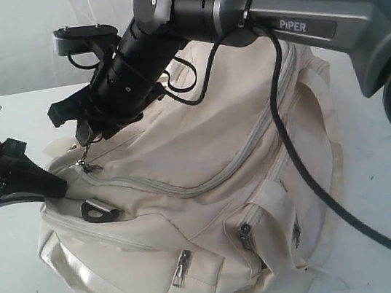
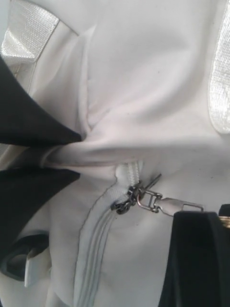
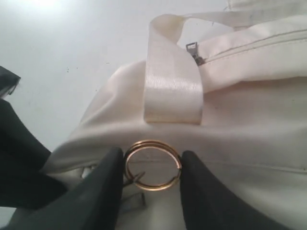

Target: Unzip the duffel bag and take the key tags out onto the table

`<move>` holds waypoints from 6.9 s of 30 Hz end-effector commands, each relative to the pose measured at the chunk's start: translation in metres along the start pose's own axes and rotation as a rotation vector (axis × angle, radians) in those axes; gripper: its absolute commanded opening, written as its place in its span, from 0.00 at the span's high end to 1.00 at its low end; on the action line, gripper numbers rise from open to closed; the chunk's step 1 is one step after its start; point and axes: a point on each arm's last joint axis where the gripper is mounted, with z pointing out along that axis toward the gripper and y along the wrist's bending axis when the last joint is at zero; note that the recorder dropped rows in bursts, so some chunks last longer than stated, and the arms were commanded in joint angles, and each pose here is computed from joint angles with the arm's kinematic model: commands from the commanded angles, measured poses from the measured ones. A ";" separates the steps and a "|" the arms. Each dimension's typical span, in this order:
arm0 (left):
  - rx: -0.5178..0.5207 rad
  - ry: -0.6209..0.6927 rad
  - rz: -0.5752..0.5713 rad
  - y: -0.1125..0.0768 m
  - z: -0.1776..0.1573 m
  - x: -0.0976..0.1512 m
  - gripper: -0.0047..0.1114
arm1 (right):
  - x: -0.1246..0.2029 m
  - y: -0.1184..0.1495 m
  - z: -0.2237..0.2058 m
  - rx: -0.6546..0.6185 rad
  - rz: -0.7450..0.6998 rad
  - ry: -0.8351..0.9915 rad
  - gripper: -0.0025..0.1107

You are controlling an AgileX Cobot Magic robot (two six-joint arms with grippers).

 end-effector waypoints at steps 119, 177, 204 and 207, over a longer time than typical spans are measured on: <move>-0.053 -0.051 0.035 -0.007 -0.013 -0.022 0.96 | 0.057 0.018 -0.087 0.062 -0.174 0.324 0.98; -0.001 -0.031 0.032 -0.011 -0.013 -0.020 0.96 | -0.022 0.006 0.007 -0.150 -0.046 -0.168 0.98; 0.009 -0.044 0.047 -0.012 -0.013 -0.021 0.96 | -0.031 -0.028 -0.013 -0.100 -0.030 -0.153 0.35; 0.009 -0.044 0.047 -0.012 -0.013 -0.021 0.96 | -0.029 -0.033 -0.030 -0.084 -0.058 -0.102 0.35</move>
